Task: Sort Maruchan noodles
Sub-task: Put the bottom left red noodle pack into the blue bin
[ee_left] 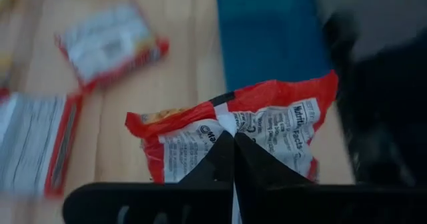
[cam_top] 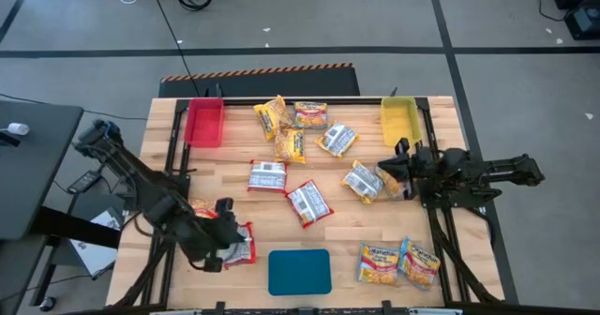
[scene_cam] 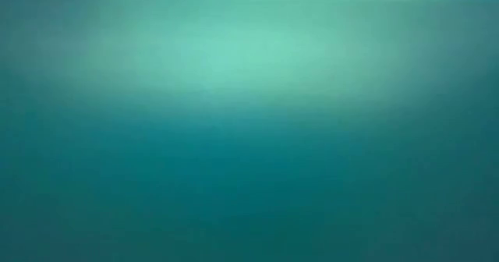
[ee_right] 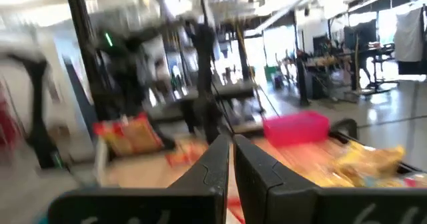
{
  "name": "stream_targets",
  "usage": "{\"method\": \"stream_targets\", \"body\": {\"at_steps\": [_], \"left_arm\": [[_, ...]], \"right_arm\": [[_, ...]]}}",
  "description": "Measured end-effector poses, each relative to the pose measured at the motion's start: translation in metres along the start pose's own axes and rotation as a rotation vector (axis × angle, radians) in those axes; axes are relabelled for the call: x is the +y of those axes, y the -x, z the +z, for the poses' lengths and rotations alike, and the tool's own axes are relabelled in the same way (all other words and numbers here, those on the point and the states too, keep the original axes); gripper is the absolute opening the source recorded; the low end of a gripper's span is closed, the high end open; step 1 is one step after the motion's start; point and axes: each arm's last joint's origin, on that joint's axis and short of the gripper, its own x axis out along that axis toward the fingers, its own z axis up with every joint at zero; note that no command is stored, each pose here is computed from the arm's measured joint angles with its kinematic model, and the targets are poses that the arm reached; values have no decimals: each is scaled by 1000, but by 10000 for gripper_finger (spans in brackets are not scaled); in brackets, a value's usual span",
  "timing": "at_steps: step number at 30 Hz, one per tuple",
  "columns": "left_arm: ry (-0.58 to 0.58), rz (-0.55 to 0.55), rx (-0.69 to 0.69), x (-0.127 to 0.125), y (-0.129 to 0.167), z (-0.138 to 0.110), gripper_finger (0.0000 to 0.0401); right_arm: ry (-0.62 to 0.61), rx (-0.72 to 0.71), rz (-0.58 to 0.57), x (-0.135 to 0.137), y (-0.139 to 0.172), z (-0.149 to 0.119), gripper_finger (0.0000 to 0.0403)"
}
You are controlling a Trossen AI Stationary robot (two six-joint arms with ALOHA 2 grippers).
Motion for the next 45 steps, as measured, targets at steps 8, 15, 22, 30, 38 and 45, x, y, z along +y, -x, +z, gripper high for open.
{"method": "stream_targets", "body": {"at_steps": [8,15,22,30,38,45], "left_arm": [[4,-109,-441,21,12,-17,1],[-91,-147,-792,47,8,-25,1],[-59,-188,-1089,92,-3,-41,0],[40,49,-1173,125,-3,-38,0],[134,352,-1172,140,0,-35,0],[195,530,-1137,145,1,-37,0]], "right_arm": [[-65,-245,-48,1,2,23,29],[-39,-169,43,17,-17,22,29],[146,18,-1,65,-85,34,16],[340,146,-8,127,-182,14,17],[562,209,53,185,-240,-29,84],[751,284,-363,199,-281,-65,200]]}}
